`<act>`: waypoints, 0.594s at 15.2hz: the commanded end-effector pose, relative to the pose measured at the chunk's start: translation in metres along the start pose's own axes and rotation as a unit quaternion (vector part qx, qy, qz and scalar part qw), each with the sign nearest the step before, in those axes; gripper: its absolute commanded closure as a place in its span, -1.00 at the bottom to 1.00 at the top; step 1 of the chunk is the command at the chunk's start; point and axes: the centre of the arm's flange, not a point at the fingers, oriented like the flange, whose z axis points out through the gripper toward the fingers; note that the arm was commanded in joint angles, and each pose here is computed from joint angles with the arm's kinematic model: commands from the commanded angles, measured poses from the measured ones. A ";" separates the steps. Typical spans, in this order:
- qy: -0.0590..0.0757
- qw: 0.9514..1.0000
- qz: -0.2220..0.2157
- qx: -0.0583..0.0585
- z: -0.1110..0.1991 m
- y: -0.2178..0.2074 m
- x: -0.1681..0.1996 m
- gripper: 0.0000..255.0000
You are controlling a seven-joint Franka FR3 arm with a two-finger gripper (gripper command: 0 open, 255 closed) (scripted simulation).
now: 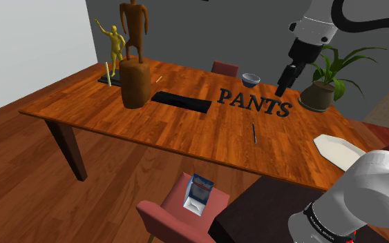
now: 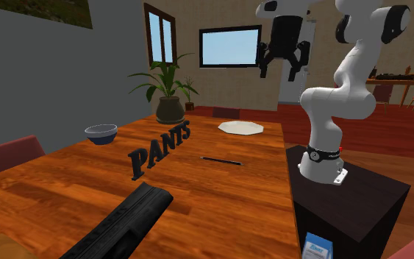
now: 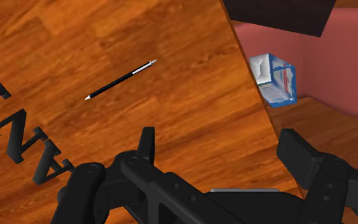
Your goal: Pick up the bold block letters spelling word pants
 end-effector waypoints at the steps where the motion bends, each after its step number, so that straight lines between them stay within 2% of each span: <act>1: 0.000 1.000 0.000 0.000 0.000 0.000 0.000 -1.00; 9: 0.004 0.998 -0.056 0.009 0.057 0.090 0.015 -1.00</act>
